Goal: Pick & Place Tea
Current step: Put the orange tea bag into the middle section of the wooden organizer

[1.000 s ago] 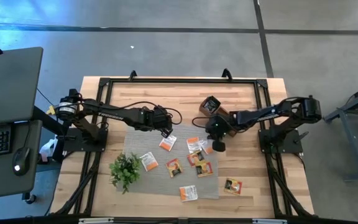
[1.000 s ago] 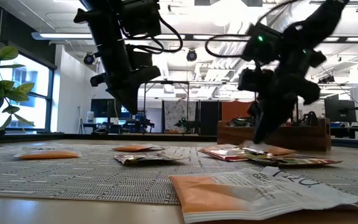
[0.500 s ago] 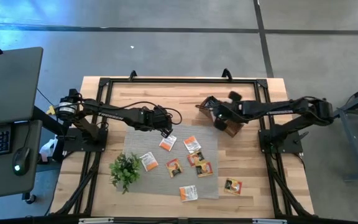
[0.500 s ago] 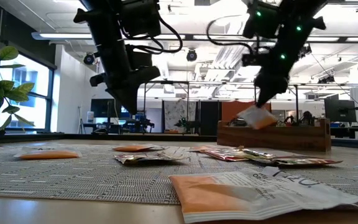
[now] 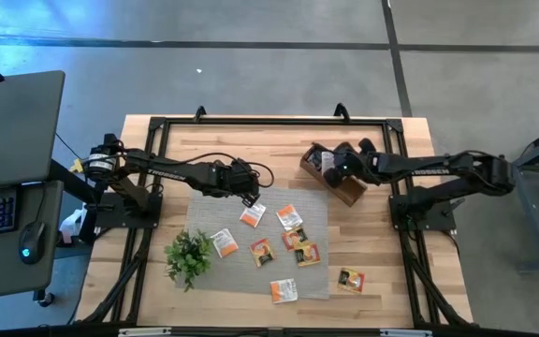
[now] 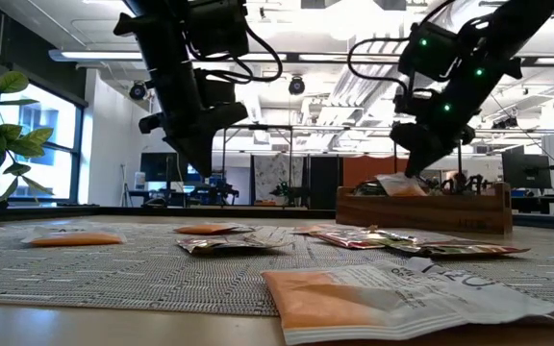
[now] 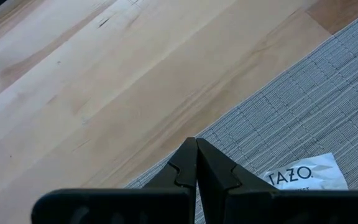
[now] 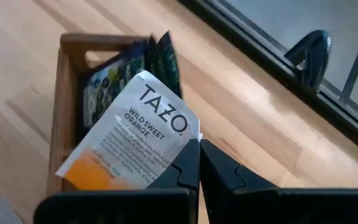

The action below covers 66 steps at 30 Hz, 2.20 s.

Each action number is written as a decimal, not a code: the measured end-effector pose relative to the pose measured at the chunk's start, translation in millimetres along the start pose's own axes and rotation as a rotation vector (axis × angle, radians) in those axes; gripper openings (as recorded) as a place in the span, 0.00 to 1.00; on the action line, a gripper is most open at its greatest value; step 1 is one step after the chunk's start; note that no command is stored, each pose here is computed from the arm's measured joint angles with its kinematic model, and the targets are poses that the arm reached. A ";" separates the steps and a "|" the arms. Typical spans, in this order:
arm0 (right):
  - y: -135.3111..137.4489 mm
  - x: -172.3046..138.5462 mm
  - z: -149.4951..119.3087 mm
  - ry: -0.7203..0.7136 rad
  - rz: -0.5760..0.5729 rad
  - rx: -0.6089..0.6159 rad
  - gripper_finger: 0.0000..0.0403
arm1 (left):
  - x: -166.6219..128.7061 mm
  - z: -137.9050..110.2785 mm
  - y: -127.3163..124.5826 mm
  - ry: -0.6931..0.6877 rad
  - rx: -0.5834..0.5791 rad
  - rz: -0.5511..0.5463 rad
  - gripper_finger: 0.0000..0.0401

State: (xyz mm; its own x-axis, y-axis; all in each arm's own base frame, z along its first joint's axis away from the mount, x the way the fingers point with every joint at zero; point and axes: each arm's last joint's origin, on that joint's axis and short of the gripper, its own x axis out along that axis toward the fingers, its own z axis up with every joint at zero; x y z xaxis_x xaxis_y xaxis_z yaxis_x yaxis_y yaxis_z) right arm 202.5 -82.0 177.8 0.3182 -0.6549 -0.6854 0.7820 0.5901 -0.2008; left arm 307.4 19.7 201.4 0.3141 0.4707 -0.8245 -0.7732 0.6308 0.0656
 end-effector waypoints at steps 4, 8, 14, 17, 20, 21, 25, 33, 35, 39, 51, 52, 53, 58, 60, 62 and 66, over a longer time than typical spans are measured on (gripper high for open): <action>-0.9 -1.6 -0.4 0.007 0.003 0.066 0.00 | 0.0 -0.3 0.3 0.003 0.002 0.003 0.00; -3.7 -2.4 -8.8 0.077 -0.037 0.120 0.00 | -0.1 -1.4 1.4 0.013 0.010 0.014 0.00; -5.7 -3.3 -16.3 0.161 -0.032 0.139 0.02 | -0.2 -1.4 1.5 0.013 0.011 0.015 0.00; -3.6 -3.3 -15.9 0.177 0.025 0.101 0.04 | -0.2 -1.4 1.5 0.013 0.011 0.015 0.00; -3.5 -3.3 -15.6 0.175 0.033 0.068 0.07 | -0.2 -1.4 1.5 0.013 0.011 0.015 0.00; -3.8 -3.8 -15.4 0.174 0.036 0.066 0.08 | -0.2 -1.4 1.5 0.013 0.011 0.015 0.00; -4.9 -8.9 -14.5 0.183 0.097 0.059 0.12 | -0.2 -1.4 1.5 0.013 0.010 0.015 0.00; -19.0 -41.8 -5.0 0.079 0.273 0.099 0.18 | -0.2 -1.3 1.4 0.012 0.010 0.014 0.00; -21.9 -49.4 -1.8 0.028 0.312 0.084 0.17 | -0.2 -1.2 1.4 0.011 0.009 0.013 0.00; -18.4 -51.2 -0.9 -0.063 0.372 0.079 0.16 | -0.2 -0.8 1.0 0.008 0.007 0.010 0.00; 41.5 -31.3 -10.6 -0.246 0.916 -0.153 0.10 | -0.3 3.3 -4.4 -0.013 0.039 -0.063 0.00; 47.5 -29.3 -10.5 -0.244 0.915 -0.191 0.10 | -0.5 4.4 -6.1 -0.017 0.051 -0.088 0.00; 53.2 -28.0 -9.1 -0.245 0.918 -0.228 0.11 | -0.7 5.2 -7.6 -0.020 0.063 -0.109 0.00; 80.2 -16.9 -4.4 -0.220 0.940 -0.380 0.19 | -1.4 8.5 -11.5 -0.042 0.097 -0.164 0.00; 88.8 -11.0 -2.0 -0.193 0.937 -0.414 0.22 | -1.2 8.2 -10.9 -0.044 0.109 -0.153 0.00; 96.2 -5.6 2.6 -0.178 0.932 -0.419 0.25 | -1.2 8.1 -10.7 -0.046 0.122 -0.148 0.02; 107.8 5.3 9.7 -0.157 0.903 -0.422 0.29 | 1.8 6.9 -12.6 -0.029 0.173 -0.166 0.10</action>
State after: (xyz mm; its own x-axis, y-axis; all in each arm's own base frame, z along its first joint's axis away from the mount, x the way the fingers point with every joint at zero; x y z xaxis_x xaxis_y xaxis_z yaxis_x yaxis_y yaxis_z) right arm 293.7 -26.4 159.3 0.7884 0.0828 -0.6096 -0.0306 0.9950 0.0955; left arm 321.5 16.9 203.0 0.4469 0.3677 -0.8155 -0.6046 0.7960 0.0276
